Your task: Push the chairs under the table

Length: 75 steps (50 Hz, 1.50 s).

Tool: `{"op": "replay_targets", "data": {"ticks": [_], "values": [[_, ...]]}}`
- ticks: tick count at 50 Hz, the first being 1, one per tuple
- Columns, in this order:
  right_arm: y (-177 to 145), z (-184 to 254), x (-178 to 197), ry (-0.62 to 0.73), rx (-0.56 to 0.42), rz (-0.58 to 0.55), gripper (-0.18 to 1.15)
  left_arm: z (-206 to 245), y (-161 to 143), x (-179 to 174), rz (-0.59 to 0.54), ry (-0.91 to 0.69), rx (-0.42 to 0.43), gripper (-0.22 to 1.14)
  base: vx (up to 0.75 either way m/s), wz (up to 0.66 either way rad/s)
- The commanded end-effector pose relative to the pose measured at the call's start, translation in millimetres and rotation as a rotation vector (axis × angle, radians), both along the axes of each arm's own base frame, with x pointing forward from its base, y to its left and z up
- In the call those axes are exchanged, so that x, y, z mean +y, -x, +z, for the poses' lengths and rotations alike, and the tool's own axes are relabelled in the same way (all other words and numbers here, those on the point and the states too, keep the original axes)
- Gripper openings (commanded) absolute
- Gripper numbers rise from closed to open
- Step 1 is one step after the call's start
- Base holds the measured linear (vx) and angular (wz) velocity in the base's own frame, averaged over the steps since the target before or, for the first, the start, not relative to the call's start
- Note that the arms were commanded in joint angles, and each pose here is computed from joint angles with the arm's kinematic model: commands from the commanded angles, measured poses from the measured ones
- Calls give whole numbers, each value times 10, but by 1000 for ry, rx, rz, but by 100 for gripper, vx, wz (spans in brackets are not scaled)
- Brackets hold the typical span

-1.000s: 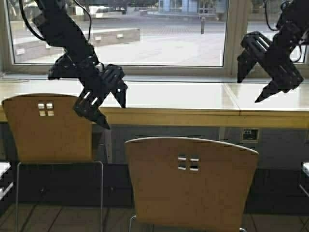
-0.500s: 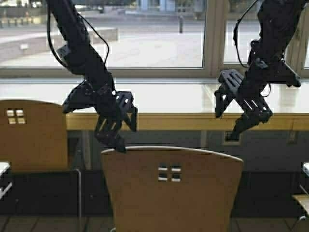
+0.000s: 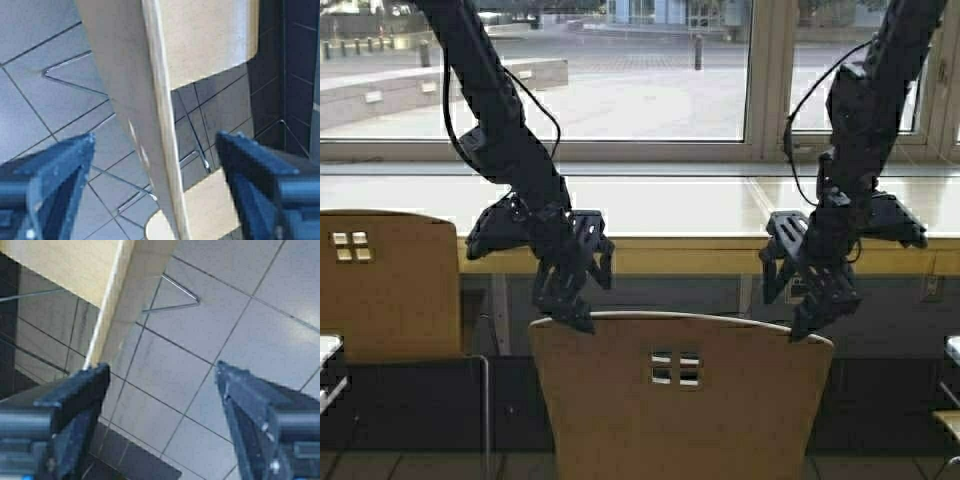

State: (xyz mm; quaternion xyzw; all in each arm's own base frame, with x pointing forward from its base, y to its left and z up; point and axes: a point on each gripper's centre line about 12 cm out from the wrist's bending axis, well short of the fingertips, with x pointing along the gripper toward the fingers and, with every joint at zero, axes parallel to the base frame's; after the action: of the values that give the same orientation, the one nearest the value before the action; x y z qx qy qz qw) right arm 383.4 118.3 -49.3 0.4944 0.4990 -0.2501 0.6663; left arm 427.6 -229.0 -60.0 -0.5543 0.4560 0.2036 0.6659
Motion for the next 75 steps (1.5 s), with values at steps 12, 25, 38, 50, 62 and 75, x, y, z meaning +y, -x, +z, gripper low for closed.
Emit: {"op": "replay_targets", "data": {"ticks": [12, 25, 38, 50, 62, 75], "values": [[-289, -152, 89, -53, -16, -56, 97, -103, -192, -118, 16, 25, -26, 102, 4, 1], [-427, -425, -1, -54, 1, -92, 97, -310, -288, -152, 46, 41, -18, 102, 4, 0], [-503, -722, -97, -57, 27, -117, 97, -586, -346, -203, 49, 51, 2, 102, 3, 0], [-496, -945, -101, -53, 50, -118, 95, -763, -333, -219, 49, 59, 28, 100, 3, 0], [-451, -1004, -110, -49, 65, -115, 47, -781, -365, -237, 50, 64, 22, 65, 2, 2], [-397, -955, -118, -50, 74, -116, 2, -784, -332, -204, 76, 74, 41, 0, 1, 5]]}}
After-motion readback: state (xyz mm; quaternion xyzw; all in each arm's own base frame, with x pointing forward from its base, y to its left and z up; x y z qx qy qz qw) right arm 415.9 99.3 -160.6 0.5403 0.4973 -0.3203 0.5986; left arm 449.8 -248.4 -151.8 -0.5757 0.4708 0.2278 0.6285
